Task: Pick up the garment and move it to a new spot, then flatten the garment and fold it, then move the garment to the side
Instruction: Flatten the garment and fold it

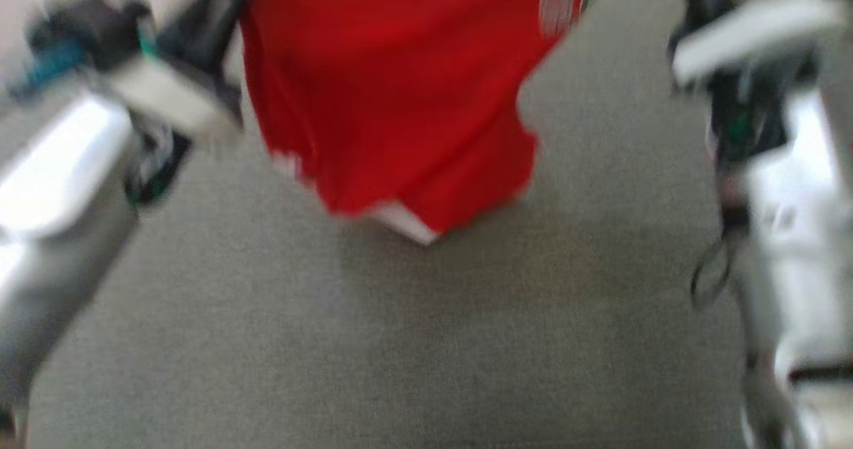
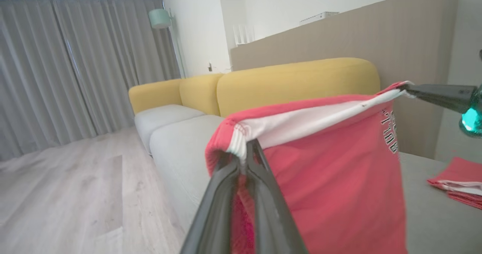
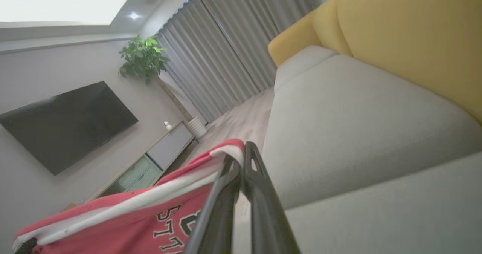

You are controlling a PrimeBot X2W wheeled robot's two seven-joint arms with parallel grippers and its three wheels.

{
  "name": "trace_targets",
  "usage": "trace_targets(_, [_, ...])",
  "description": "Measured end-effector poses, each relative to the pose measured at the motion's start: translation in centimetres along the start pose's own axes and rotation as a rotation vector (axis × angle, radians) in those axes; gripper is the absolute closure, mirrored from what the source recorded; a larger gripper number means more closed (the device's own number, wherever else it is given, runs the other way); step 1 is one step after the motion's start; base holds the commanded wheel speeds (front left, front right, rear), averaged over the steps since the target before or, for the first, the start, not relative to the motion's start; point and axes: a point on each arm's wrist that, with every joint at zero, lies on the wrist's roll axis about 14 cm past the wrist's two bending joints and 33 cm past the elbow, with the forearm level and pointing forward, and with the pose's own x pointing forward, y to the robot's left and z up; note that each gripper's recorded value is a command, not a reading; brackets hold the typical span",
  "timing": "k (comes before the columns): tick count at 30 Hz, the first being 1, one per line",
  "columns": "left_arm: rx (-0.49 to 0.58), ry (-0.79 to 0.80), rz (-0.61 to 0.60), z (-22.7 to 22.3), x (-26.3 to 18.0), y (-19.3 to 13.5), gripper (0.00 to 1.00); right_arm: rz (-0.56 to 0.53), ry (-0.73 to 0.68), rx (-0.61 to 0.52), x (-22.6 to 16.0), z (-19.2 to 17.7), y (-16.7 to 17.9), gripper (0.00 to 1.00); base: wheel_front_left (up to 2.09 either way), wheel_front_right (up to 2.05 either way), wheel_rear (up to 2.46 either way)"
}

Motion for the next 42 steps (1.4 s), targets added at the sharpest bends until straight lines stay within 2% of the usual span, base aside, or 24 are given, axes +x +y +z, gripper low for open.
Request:
trace_targets(2, [0.046, -0.043, 0.013, 1.8, 2.8, 1.7, 1.0, 0.005, -0.072, -0.039, 2.9, 3.1, 0.4, 1.0, 0.0, 0.0, 0.0])
trace_targets(3, [0.101, -0.1, 0.015, 4.0, 5.5, 2.8, 1.0, 0.016, -0.179, -0.083, 5.4, 6.9, 1.1, 1.0, 0.0, 0.0, 0.0])
trace_targets(6, [0.155, -0.21, 0.044, 7.8, 8.8, 4.7, 1.0, 0.034, -0.34, -0.124, 7.9, 11.9, 2.2, 1.0, 0.0, 0.0, 0.0])
trace_targets(10, [0.167, -0.391, 0.09, 12.9, 10.6, 6.1, 1.0, 0.029, -0.431, -0.132, 9.9, 13.7, 1.8, 1.0, 0.0, 0.0, 0.0])
trace_targets(13, [0.095, -0.403, 0.114, 11.0, 10.8, 6.4, 1.0, -0.023, -0.38, -0.121, 10.6, 11.0, -0.7, 1.0, 0.0, 0.0, 0.0])
trace_targets(17, [-0.08, -0.163, 0.144, -1.4, 8.9, 4.9, 1.0, -0.138, -0.178, -0.119, 9.2, 2.8, -5.8, 1.0, 0.0, 0.0, 0.0])
trace_targets(21, [-0.305, 0.101, 0.184, -13.7, 4.1, 0.7, 1.0, -0.282, 0.105, -0.037, 4.4, -8.1, -11.4, 1.0, 0.0, 0.0, 0.0])
trace_targets(23, [-0.404, 0.184, 0.206, -17.3, 1.7, -1.4, 1.0, -0.338, 0.229, 0.011, 1.2, -12.6, -13.1, 1.0, 0.0, 0.0, 0.0])
trace_targets(26, [-0.497, 0.277, 0.232, -20.6, -1.3, -4.1, 1.0, -0.392, 0.352, 0.084, -3.1, -17.2, -14.1, 1.0, 0.0, 0.0, 0.0])
trace_targets(31, [-0.583, 0.332, 0.295, -22.3, -4.9, -6.3, 1.0, -0.363, 0.362, 0.108, -5.5, -17.9, -12.8, 1.0, 0.0, 0.0, 0.0])
trace_targets(42, [-0.6, 0.376, 0.348, -22.1, -10.6, -9.7, 1.0, -0.371, 0.355, 0.102, -12.9, -19.4, -11.5, 1.0, 0.0, 0.0, 0.0])
